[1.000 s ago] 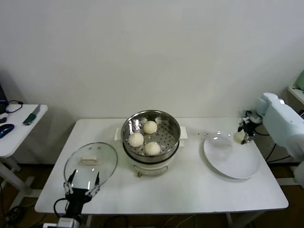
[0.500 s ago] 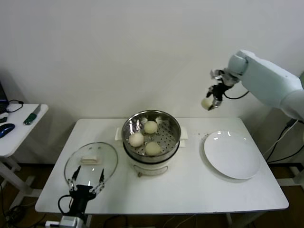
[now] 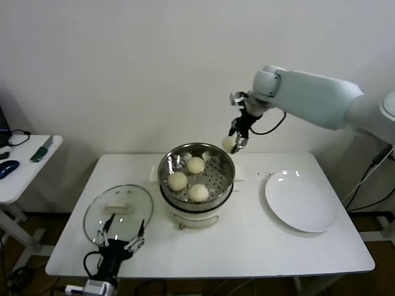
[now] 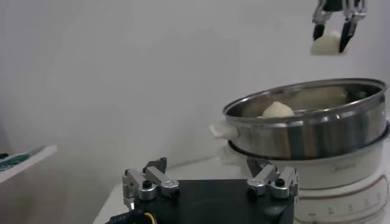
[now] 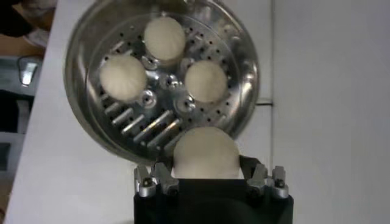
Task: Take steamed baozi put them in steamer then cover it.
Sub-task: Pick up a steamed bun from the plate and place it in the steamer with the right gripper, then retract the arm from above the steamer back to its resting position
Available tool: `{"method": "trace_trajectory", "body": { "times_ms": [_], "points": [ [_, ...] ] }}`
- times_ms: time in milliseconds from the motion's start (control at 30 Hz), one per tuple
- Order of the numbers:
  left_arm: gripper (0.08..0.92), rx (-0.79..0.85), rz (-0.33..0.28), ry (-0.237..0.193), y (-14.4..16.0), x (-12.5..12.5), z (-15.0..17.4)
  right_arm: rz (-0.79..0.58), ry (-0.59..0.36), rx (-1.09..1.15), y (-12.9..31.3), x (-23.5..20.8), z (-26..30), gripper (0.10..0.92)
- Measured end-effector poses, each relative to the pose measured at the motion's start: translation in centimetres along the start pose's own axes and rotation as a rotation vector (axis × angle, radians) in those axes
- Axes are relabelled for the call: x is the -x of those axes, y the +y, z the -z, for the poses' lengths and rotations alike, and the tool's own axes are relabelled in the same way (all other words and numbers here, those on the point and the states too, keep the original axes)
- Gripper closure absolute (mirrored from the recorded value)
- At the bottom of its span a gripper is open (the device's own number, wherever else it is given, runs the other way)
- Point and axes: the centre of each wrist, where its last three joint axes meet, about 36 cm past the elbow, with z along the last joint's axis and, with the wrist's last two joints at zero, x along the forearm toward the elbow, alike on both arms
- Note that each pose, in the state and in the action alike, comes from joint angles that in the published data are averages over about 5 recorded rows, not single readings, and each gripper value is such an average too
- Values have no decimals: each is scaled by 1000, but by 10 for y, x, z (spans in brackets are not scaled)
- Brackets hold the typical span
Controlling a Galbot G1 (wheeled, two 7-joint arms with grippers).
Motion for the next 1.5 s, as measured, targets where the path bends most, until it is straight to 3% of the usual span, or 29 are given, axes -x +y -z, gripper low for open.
{"method": "trace_trajectory", "body": {
  "times_ms": [767,1033,1267,1500],
  "points": [
    [177,6,-4,-16,7,3,-3,138,76,-54,15,104,61,309],
    [177,7,-7,-20,7,8,-2,132,94,-59,10,113,63,299],
    [177,8,-6,-23,7,10,-1,125,104,-66,9,114,64,213],
    [177,11,-2,-23,8,10,-1,123,94,-65,7,105,63,200]
  ]
}}
